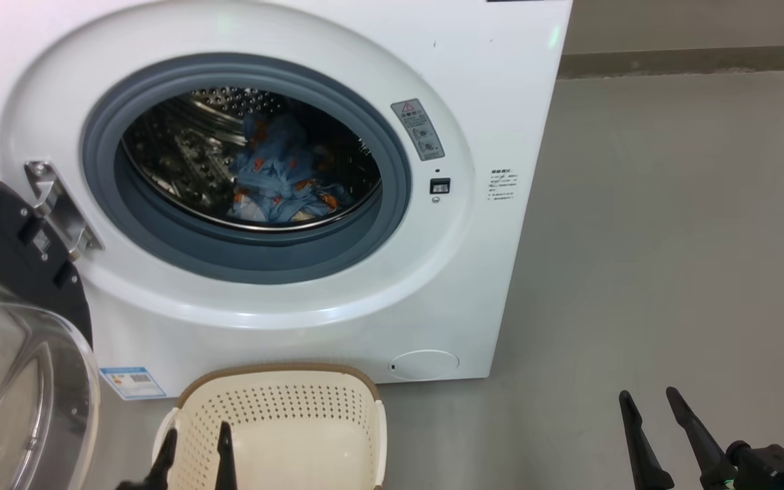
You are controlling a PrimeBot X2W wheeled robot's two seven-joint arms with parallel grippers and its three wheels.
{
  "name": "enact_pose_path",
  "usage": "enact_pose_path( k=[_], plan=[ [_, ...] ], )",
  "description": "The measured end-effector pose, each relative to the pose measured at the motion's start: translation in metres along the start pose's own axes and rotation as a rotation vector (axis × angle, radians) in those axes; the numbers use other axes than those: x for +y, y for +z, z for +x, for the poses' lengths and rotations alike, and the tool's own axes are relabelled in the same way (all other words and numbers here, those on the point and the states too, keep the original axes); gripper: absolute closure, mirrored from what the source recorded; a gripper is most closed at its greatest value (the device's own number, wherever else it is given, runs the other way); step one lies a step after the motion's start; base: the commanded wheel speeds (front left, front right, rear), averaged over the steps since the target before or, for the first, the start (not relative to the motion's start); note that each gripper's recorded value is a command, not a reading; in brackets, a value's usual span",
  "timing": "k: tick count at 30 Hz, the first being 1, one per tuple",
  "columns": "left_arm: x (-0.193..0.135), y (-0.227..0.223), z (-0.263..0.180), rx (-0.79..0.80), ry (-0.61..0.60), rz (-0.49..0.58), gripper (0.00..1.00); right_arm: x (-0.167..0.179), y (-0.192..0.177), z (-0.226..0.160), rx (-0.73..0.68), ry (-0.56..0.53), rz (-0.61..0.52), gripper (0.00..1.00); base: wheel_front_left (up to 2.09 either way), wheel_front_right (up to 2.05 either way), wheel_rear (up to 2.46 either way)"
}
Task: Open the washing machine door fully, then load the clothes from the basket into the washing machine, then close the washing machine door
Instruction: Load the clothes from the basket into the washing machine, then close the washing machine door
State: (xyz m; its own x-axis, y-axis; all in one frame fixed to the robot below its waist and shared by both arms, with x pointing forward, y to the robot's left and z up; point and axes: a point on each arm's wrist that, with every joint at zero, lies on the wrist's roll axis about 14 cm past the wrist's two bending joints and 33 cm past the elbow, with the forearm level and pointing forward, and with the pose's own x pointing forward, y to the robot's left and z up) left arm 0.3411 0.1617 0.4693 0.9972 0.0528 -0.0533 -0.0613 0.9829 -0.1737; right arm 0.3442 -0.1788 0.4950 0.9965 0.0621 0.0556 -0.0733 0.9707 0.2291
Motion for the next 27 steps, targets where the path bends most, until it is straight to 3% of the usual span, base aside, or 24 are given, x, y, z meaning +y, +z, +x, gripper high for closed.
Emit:
enact_pose_path(
  k=[19,27],
  plan=[
    [-0.002,0.010,-0.015,-0.034,0.008,-0.012,0.00,-0.006,0.003,-0.009,-0.005,-0.019,-0.039,0.00,-0.01,0.01,0.00],
    [0.003,0.012,-0.015,-0.040,0.024,-0.003,0.00,-0.002,0.001,-0.008,-0.001,-0.005,-0.037,0.00,-0.76,0.76,0.00]
  ],
)
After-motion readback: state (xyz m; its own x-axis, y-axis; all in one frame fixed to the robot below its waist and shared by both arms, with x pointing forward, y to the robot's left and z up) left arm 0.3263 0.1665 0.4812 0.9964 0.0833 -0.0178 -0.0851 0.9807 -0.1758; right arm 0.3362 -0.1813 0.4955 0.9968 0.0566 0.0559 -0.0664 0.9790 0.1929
